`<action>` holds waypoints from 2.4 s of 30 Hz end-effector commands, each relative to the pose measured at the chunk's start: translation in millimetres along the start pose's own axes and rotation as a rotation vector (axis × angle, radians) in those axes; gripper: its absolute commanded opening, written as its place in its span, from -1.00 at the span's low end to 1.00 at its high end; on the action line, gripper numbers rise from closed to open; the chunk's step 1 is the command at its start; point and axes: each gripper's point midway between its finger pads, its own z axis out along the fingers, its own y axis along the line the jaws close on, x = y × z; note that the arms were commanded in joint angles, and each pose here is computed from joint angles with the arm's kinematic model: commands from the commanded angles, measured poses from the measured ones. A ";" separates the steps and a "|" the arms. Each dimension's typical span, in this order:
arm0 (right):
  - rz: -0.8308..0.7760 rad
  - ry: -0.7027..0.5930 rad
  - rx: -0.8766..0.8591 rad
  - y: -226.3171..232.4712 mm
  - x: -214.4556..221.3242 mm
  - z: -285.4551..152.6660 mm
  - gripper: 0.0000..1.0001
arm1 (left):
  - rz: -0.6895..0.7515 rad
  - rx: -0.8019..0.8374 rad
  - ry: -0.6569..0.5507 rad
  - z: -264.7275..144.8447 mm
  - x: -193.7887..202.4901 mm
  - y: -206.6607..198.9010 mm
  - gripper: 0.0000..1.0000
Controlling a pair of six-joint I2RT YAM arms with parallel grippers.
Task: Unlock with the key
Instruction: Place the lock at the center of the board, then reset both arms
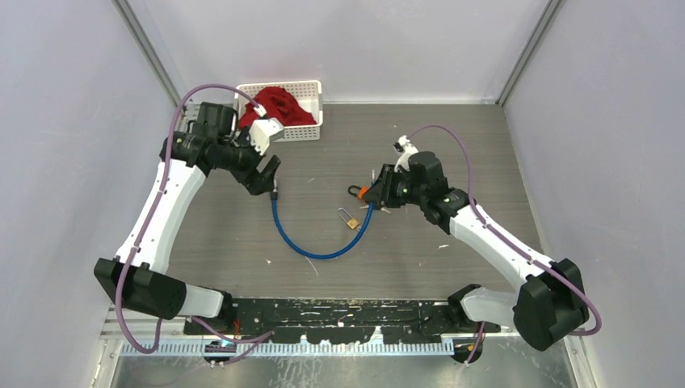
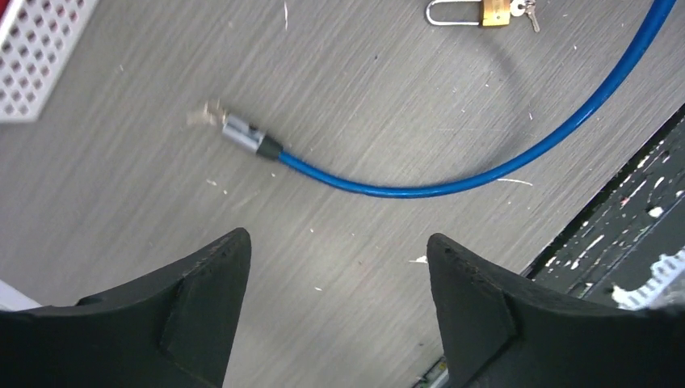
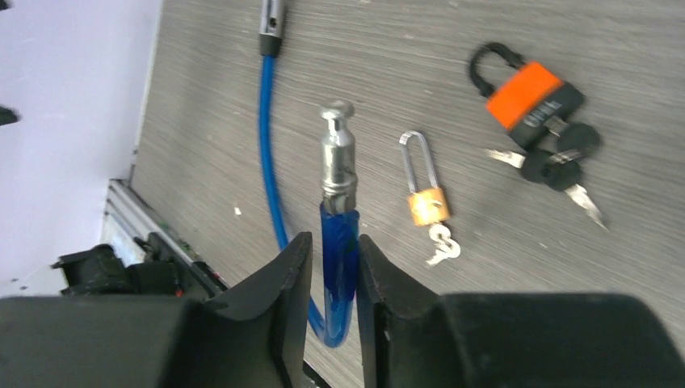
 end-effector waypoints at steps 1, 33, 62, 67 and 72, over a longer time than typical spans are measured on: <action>0.012 0.026 0.099 -26.6 4.3 -17.3 -0.25 | -0.106 -0.069 0.035 -9.7 0.0 9.3 0.66; -0.154 -0.833 1.201 -266.9 -59.8 -147.4 0.99 | -0.537 -0.492 -0.424 93.1 157.8 120.0 0.99; -0.374 -0.734 0.884 -274.8 -54.8 -83.6 0.99 | -0.349 -0.573 -0.563 122.6 136.9 121.3 0.99; -0.374 -0.737 0.885 -274.8 -55.3 -83.9 0.99 | -0.354 -0.570 -0.554 123.4 137.8 121.3 0.99; -0.374 -0.737 0.886 -274.8 -55.3 -84.1 0.99 | -0.354 -0.570 -0.551 124.3 137.8 121.7 0.99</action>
